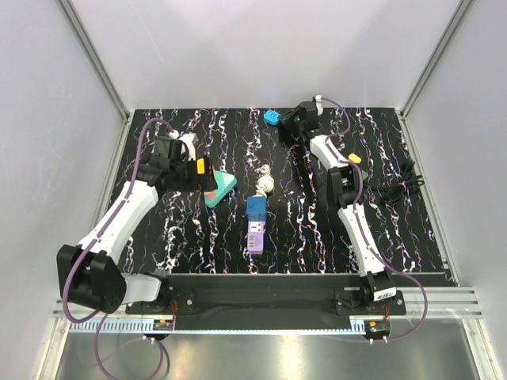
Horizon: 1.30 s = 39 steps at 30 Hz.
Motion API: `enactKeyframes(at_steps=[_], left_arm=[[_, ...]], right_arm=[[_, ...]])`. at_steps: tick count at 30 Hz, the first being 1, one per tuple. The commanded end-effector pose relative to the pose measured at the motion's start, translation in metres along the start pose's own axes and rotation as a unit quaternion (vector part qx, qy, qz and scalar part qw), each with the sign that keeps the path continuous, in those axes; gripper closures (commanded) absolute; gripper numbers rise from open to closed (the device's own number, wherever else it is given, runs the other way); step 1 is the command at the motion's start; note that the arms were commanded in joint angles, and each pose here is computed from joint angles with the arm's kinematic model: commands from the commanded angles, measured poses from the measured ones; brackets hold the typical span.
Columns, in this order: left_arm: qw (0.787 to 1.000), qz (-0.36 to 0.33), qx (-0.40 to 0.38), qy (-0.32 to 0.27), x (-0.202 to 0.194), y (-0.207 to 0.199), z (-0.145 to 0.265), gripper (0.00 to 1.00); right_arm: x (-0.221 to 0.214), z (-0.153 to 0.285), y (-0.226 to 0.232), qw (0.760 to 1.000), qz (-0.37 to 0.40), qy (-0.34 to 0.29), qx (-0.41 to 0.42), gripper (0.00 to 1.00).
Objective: Insert the plug
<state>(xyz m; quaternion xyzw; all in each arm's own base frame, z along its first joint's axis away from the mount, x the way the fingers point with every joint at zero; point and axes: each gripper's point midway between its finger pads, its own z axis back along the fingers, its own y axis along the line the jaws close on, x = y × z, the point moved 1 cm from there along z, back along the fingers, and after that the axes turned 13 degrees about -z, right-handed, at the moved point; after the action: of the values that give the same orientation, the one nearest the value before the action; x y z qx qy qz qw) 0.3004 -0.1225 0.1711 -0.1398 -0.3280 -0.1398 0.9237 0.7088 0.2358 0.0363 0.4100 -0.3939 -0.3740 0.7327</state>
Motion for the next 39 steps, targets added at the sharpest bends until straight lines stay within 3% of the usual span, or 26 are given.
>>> enactKeyframes(at_steps=[1, 9, 23, 26, 32, 39], left_arm=[[0.999, -0.015, -0.013, -0.039, 0.016, -0.006, 0.009, 0.01], [0.999, -0.014, -0.011, -0.039, 0.016, -0.005, 0.008, 0.01], [0.999, -0.015, -0.012, -0.043, 0.016, -0.006, 0.012, 0.01], [0.999, -0.014, -0.012, -0.045, 0.017, -0.007, 0.013, 0.01], [0.999, -0.015, -0.011, -0.048, 0.017, -0.006, 0.013, 0.01], [0.999, -0.015, -0.010, -0.043, 0.016, -0.006, 0.010, 0.01]], right_arm=[[-0.008, -0.004, -0.010, 1.000, -0.025, 0.006, -0.009, 0.75], [-0.016, 0.003, -0.013, 0.999, -0.008, 0.033, -0.022, 0.97], [-0.043, 0.049, -0.021, 0.984, 0.082, 0.143, -0.066, 0.99], [-0.041, 0.058, -0.020, 0.983, 0.082, 0.142, -0.076, 0.95], [-0.027, 0.048, -0.007, 0.989, 0.083, 0.103, -0.068, 0.63], [-0.017, 0.023, -0.007, 0.995, 0.056, 0.061, -0.050, 0.62]])
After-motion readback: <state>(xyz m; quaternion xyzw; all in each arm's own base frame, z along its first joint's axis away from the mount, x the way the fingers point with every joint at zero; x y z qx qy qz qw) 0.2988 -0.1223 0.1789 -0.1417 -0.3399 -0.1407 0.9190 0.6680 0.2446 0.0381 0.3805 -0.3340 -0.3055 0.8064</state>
